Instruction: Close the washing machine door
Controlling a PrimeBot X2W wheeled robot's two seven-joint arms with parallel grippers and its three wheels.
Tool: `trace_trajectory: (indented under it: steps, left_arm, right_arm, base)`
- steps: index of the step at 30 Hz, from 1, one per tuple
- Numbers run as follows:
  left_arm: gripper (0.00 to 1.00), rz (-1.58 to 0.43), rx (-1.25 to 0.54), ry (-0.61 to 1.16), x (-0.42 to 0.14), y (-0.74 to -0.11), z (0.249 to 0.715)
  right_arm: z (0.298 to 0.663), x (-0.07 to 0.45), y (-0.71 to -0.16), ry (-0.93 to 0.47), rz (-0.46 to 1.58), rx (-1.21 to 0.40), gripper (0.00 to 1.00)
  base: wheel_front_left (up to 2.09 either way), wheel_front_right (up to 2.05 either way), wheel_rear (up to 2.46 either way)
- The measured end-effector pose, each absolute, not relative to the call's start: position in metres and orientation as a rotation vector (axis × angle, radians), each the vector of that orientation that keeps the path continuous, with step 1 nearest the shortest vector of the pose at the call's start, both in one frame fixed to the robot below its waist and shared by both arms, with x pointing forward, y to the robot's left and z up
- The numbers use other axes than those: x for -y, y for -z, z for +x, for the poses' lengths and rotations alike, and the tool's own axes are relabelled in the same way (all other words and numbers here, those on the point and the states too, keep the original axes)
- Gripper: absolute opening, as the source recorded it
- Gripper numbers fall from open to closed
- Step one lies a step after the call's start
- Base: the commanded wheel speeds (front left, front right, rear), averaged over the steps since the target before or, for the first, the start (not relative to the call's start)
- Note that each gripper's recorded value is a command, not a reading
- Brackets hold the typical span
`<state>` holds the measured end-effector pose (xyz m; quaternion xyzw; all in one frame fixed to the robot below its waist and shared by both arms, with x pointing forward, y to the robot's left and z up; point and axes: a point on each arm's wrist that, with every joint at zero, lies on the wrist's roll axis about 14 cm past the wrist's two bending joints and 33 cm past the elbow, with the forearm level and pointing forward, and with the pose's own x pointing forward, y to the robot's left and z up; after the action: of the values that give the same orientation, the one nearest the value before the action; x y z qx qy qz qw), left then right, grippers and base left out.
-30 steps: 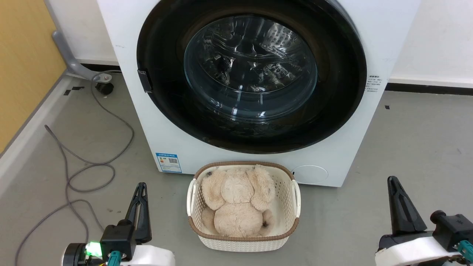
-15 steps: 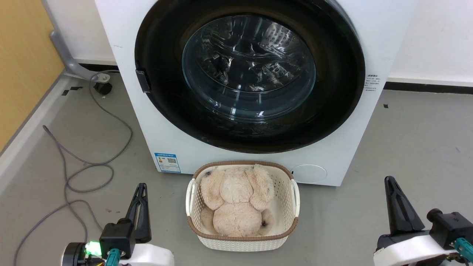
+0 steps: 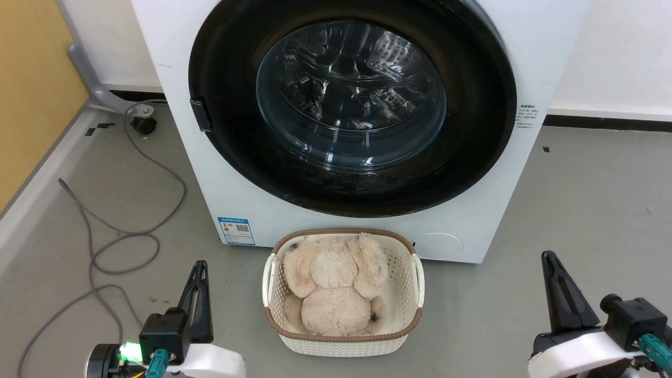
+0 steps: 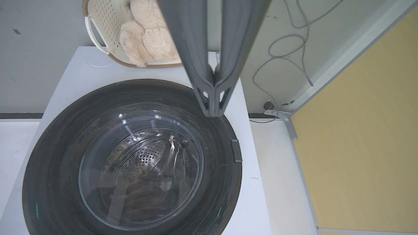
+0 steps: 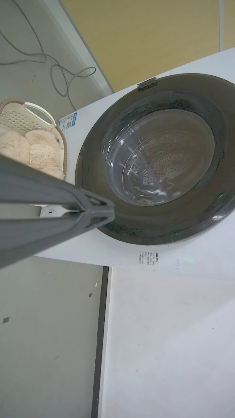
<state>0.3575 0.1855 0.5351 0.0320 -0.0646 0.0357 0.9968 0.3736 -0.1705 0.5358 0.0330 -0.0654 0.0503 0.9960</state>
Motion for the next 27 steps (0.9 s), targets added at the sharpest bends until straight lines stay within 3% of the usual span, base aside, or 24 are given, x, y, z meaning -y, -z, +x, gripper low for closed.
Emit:
trace_trajectory:
  steps: [27]
  left_arm:
    - [0.0,0.054,0.087,-0.051,-0.1826,-0.5312,0.3614]
  right_arm:
    - [0.3736,0.1671,-0.5332,-0.112,0.034,0.091,0.0]
  base:
    - [0.0,0.0,0.0]
